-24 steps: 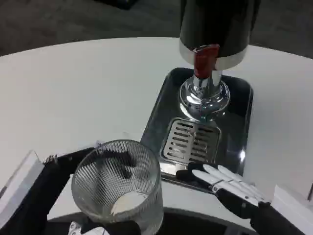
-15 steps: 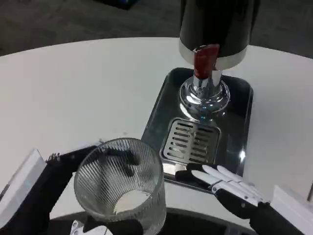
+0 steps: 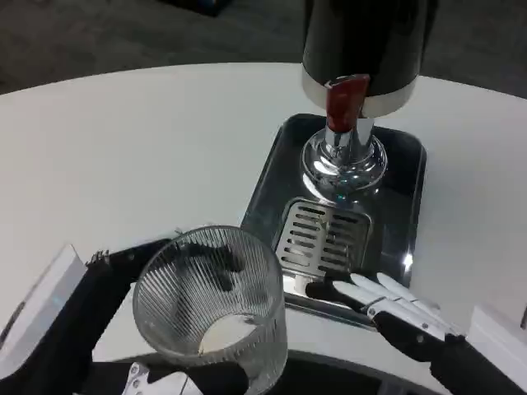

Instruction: Grasp the cup under the faucet to collect the drink, then remove the cup.

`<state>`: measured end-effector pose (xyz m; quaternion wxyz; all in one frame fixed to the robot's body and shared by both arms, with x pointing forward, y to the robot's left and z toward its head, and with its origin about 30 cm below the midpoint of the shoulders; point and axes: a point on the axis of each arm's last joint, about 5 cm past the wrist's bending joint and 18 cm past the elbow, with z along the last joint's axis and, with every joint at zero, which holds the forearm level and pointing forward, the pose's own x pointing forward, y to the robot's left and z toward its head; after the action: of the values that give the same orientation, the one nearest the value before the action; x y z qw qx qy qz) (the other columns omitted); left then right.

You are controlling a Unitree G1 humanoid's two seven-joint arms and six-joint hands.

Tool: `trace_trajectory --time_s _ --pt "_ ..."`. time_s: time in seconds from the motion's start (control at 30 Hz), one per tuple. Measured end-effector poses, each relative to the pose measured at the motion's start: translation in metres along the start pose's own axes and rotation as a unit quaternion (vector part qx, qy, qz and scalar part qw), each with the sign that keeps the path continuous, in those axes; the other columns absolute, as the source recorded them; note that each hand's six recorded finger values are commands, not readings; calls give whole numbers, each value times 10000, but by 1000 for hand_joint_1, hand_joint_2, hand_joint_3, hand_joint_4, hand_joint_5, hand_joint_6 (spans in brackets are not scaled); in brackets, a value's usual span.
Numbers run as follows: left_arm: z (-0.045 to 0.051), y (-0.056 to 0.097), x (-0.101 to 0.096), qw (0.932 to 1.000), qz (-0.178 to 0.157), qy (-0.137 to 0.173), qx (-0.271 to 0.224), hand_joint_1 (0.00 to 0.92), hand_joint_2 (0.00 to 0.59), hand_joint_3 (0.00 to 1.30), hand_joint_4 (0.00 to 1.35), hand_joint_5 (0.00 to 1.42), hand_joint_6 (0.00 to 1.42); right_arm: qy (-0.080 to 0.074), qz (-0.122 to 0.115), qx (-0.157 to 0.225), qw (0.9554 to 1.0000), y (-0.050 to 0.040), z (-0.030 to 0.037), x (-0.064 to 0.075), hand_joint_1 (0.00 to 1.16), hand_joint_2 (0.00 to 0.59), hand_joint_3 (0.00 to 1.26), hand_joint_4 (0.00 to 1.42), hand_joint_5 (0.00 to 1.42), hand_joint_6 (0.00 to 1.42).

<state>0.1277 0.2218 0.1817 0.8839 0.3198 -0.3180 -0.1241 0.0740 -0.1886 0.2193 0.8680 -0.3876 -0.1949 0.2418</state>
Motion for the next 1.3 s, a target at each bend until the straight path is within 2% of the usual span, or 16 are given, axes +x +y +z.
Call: trace_trajectory --time_s 0.27,0.5,0.77,0.97,1.1,1.3 --pt "-68 41 21 9998 113 133 57 294 131 786 859 992 550 -2 7 30 10000 11 2 2 505 464 143 65 0 0" --pt "-173 90 7 9987 249 335 290 294 130 783 859 994 550 10 34 56 10000 23 -1 29 503 464 143 71 0 0" --pt "-359 179 109 9967 368 348 641 294 130 782 859 985 559 30 34 60 10000 27 -2 35 503 464 143 71 0 0" --pt "-517 196 266 9946 406 336 889 295 131 781 859 981 562 46 3 70 10000 29 -2 31 503 464 143 72 0 0" --pt "-628 151 367 9946 315 329 937 296 132 781 859 981 563 67 -34 82 9999 30 -1 25 502 464 143 73 0 0" --pt "-848 7 536 9951 63 496 849 299 134 781 859 981 563 103 -84 99 9999 36 -1 12 502 464 145 74 0 0"
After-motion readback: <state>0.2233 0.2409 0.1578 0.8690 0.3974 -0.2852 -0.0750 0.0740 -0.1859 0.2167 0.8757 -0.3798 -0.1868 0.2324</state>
